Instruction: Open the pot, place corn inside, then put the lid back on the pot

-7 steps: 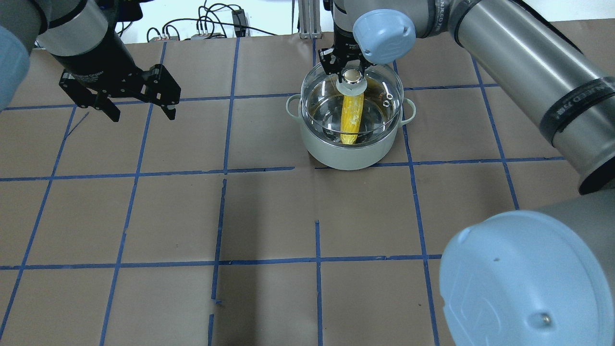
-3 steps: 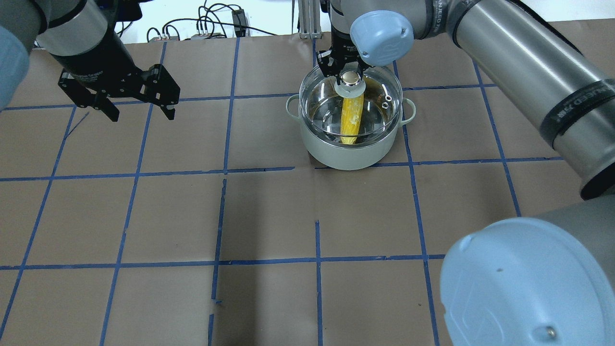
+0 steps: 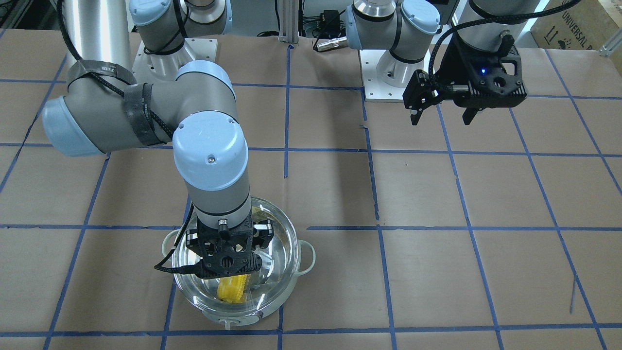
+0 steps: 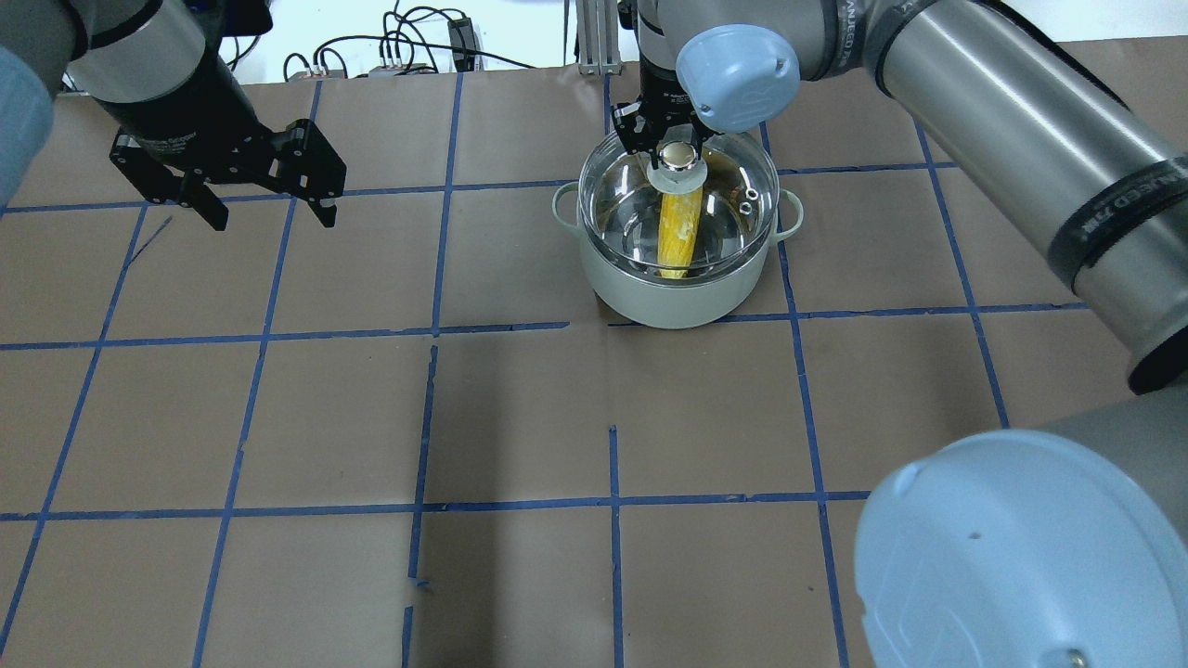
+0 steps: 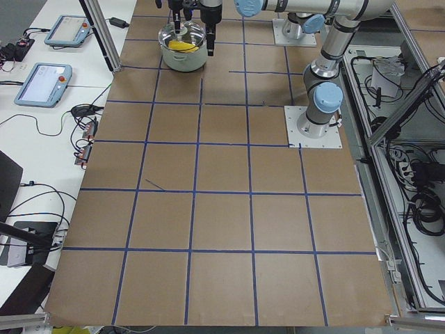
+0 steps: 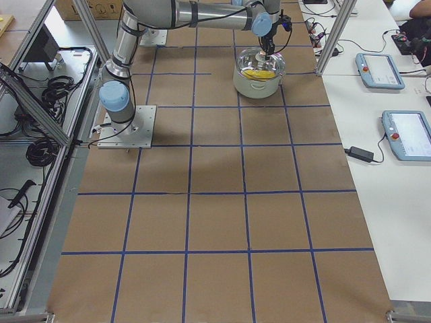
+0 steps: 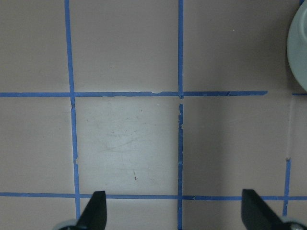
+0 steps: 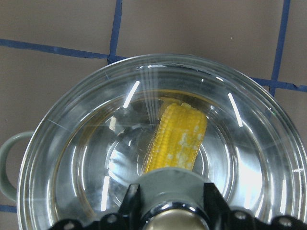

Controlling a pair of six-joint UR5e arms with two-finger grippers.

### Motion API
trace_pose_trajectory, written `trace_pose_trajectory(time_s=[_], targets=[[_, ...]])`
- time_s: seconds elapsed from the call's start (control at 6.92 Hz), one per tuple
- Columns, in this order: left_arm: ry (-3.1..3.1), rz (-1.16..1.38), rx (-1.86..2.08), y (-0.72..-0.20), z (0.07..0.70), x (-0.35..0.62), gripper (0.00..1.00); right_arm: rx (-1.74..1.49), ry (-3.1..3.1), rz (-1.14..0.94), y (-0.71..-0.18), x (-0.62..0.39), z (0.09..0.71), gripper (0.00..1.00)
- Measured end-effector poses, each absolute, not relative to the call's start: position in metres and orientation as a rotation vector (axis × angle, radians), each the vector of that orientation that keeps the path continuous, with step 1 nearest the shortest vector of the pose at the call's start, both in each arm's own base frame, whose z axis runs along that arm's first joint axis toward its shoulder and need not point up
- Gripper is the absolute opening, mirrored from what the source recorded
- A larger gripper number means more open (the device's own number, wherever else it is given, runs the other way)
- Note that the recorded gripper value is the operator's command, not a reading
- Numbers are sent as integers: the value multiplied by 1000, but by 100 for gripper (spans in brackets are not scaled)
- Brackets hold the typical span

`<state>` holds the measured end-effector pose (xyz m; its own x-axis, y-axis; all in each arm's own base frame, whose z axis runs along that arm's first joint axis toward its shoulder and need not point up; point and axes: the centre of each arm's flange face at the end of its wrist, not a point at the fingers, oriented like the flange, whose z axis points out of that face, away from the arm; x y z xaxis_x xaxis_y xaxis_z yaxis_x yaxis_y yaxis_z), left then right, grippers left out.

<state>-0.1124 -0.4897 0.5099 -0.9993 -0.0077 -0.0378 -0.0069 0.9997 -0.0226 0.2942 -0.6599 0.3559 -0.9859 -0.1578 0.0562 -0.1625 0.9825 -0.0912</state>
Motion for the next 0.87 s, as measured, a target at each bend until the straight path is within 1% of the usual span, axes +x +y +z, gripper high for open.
trace_pose_trajectory(time_s=[0.87], targets=[[3104,-31,-11,-488,508,-113,100,245,-3074,145,-660,293,355,5]])
